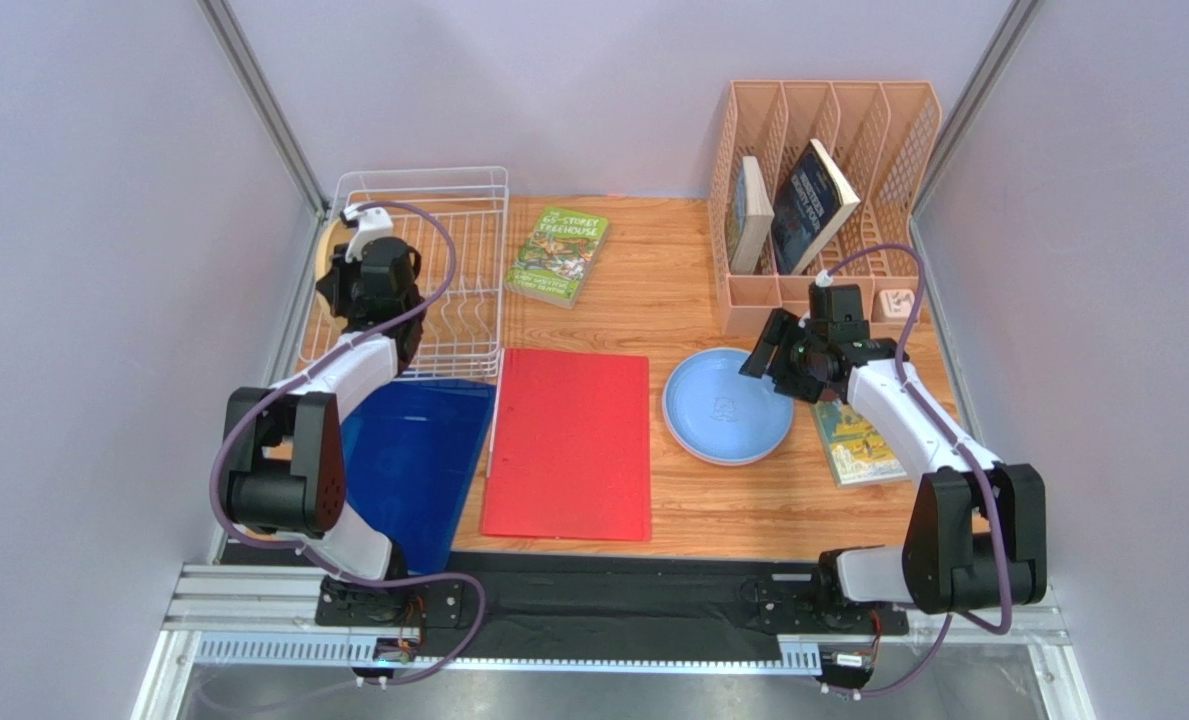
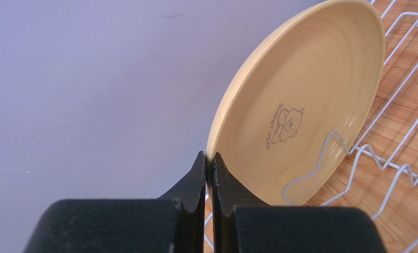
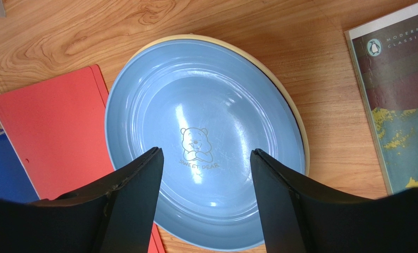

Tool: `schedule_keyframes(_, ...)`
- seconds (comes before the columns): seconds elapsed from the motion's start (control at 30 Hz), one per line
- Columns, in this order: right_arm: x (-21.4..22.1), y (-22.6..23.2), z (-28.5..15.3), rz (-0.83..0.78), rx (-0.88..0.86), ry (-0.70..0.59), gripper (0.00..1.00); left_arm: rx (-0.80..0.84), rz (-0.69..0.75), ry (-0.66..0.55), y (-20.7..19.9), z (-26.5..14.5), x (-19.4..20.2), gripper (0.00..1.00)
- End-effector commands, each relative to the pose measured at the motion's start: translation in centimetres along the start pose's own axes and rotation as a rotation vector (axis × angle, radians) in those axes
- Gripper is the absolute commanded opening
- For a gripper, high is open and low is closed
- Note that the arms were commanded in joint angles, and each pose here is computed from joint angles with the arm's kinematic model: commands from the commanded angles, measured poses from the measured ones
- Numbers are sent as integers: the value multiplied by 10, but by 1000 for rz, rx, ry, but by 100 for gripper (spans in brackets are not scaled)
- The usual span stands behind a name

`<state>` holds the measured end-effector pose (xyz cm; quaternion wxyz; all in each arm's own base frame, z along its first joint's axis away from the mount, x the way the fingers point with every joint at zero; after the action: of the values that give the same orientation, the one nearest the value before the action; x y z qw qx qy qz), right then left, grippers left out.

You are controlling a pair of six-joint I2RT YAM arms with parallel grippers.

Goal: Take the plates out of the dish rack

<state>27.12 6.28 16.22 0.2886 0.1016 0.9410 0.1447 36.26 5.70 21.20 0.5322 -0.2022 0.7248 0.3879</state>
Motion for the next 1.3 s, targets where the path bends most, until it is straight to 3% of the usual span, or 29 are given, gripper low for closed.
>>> schedule_keyframes(0.0,-1,-1,7,-21,0,-8,67,61,-114,-71,-16,-10,-27,0)
schedule_keyframes(0.13,0,0,8,-20,-6,-7,67,23,-61,-78,-22,-23,-26,0)
schedule_keyframes(0.37,1,-1,2,-31,-7,-23,67,-195,3,-112,-18,-31,-32,0)
schedule_keyframes(0.83,4,1,-4,-31,-25,-24,67,-179,-104,-169,23,-54,-70,0)
schedule_keyframes(0.87,4,1,-5,-31,-27,-25,67,-161,-57,-147,24,-56,-68,0)
schedule_keyframes(0.93,4,2,-9,-34,-33,-33,67,-120,-151,-145,32,-64,-78,0)
schedule_keyframes(0.97,4,2,-11,-34,-32,-38,67,-63,-67,-96,32,-67,-69,0)
schedule_keyframes(1.03,4,4,-15,-39,-38,-43,67,31,-220,-77,41,-78,-80,0)
schedule_keyframes(1.07,4,5,-18,-46,-42,-48,67,110,-180,-33,41,-84,-72,0)
schedule_keyframes(1.27,2,21,-46,-108,-133,-114,68,552,-385,67,41,-130,-69,0)
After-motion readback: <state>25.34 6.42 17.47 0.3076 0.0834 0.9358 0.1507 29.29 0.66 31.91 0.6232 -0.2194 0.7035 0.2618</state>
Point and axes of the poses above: each gripper's point midway between its finger pads, its own z axis out along the fingers, its own y axis along the line the jaws close on, x = y × z, the point moved 8 cm from there along -z, back along the fingers, and after that the axes turned 9 degrees about -z, right-handed, at the moved point
